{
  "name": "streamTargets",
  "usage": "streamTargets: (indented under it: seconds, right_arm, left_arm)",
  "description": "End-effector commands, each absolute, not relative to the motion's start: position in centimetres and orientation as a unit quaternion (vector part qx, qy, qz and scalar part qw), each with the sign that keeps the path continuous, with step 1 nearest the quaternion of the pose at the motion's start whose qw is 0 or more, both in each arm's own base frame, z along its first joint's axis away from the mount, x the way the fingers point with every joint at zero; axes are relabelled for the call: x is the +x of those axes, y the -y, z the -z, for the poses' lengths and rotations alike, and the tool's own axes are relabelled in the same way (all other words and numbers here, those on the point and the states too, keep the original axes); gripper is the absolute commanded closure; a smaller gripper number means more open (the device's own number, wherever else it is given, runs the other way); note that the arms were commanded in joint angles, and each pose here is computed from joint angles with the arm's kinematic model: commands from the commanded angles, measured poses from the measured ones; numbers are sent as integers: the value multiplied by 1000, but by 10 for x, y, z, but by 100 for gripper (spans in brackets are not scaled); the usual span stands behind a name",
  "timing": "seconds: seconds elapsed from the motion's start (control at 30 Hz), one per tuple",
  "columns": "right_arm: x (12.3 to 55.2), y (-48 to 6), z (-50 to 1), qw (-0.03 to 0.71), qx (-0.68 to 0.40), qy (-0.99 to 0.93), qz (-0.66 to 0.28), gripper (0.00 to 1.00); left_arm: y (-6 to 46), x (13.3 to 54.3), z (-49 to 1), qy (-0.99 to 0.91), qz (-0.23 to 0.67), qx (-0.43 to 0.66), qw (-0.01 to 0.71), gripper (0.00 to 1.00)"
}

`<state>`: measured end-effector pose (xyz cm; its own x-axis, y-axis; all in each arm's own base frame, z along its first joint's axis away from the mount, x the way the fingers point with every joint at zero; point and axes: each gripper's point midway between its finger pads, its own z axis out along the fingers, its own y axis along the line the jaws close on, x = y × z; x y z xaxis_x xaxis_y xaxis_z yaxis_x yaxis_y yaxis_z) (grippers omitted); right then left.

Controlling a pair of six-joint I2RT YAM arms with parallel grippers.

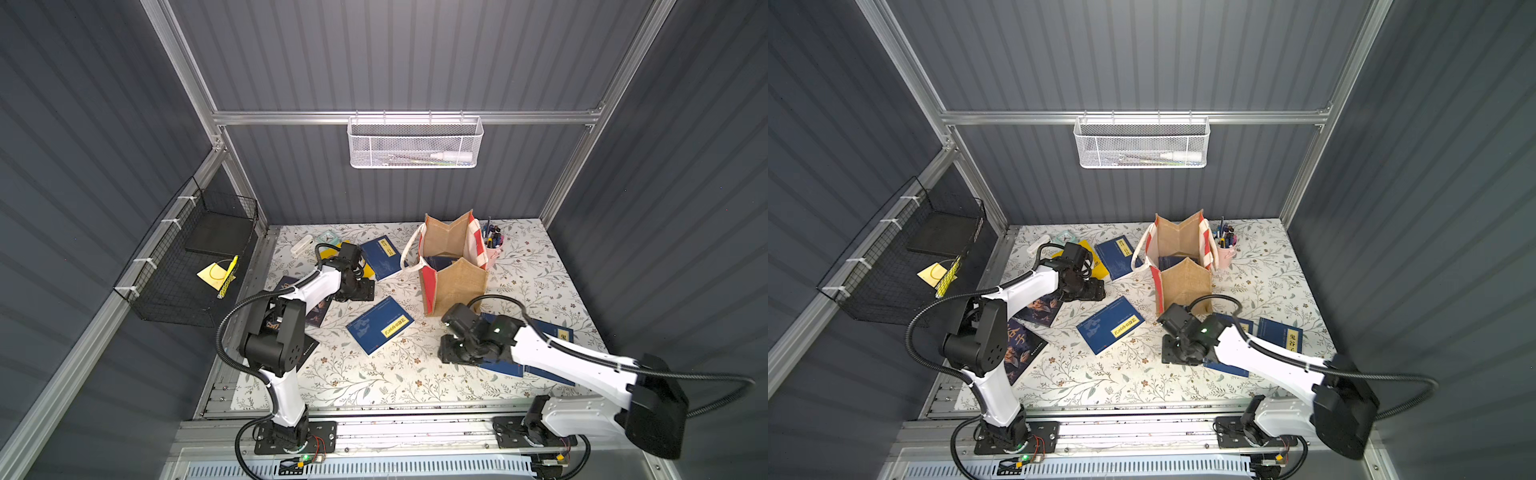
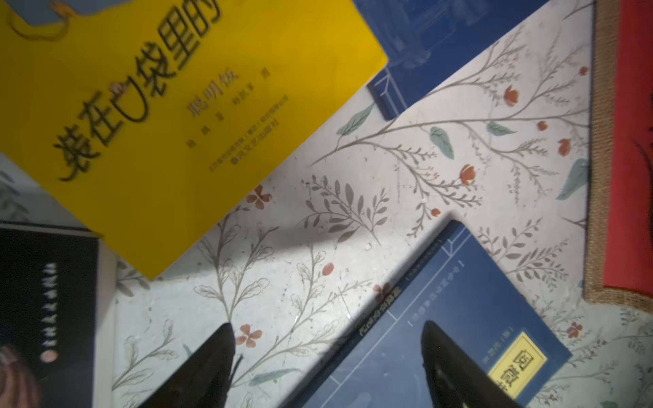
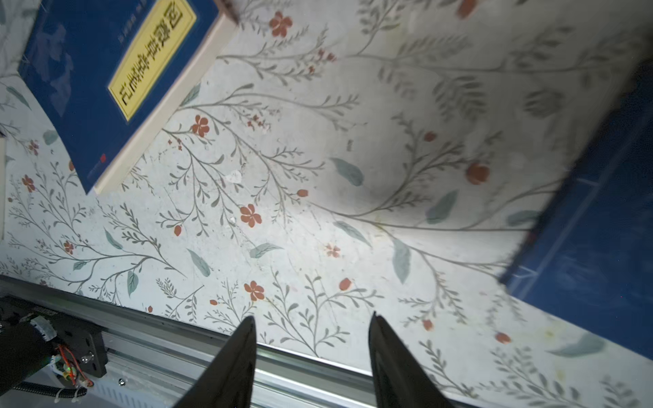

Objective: Put the books into the canvas bag
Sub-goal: Pick up the book from the center of the board.

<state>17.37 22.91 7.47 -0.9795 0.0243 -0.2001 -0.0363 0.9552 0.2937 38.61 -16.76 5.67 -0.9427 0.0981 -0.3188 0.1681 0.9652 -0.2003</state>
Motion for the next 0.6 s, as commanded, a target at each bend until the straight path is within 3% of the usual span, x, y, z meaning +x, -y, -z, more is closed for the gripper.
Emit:
streamTargets:
  seconds: [0.0, 0.27, 0.57]
  right_arm:
    - [180, -268, -70, 102, 7, -976, -192, 46]
    - [179, -320, -58, 58, -60, -973, -215, 41]
    - [190, -340, -44, 27, -68, -970, -233, 37]
  left_arm:
    - [167, 384, -45, -980, 119, 66, 143, 16]
    - [162, 378, -29, -984, 116, 57, 123, 16]
    - [166, 366, -7, -984, 146, 44, 93, 17]
